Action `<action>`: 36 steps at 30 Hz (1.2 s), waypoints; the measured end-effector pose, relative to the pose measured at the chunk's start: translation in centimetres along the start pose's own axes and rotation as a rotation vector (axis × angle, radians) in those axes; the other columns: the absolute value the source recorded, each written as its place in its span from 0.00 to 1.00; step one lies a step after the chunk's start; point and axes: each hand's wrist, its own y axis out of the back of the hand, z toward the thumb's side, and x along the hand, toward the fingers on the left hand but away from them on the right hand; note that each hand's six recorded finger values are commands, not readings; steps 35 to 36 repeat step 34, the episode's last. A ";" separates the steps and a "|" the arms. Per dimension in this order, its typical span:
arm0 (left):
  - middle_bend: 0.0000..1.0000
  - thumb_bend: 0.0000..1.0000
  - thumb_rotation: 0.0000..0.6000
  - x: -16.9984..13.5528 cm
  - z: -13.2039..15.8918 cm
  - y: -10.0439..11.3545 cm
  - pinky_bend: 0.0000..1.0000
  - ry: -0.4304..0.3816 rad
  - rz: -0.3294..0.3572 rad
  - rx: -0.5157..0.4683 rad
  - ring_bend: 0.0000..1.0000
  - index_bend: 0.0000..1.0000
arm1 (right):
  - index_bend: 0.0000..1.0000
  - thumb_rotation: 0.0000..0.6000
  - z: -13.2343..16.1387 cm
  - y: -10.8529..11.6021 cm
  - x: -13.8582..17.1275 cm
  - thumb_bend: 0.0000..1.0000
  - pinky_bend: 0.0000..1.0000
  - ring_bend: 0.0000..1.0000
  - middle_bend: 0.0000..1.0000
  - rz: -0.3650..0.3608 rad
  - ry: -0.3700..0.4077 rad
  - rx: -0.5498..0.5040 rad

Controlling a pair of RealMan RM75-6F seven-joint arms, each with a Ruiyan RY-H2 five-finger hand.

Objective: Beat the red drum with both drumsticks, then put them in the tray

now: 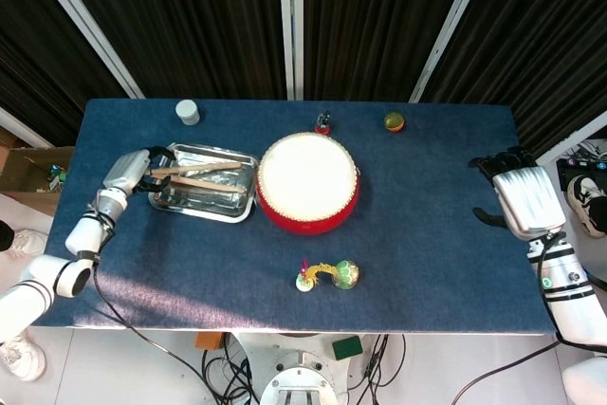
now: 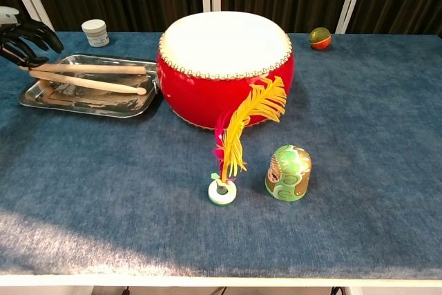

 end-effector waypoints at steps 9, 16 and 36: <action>0.17 0.27 1.00 -2.6 0.3 2.6 0.24 -0.023 0.154 0.105 0.16 0.19 | 0.23 1.00 -2.4 -1.6 1.2 0.05 0.24 0.21 0.38 0.047 -0.059 0.011; 0.17 0.26 1.00 -10.5 0.4 7.0 0.23 -0.043 0.395 0.233 0.16 0.19 | 0.11 1.00 -4.2 -2.8 2.7 0.15 0.20 0.11 0.27 0.060 -0.097 -0.054; 0.18 0.27 1.00 -28.7 -3.3 1.2 0.22 0.039 0.407 0.320 0.16 0.20 | 0.07 1.00 -6.8 -6.6 11.4 0.18 0.14 0.06 0.21 -0.051 -0.123 -0.131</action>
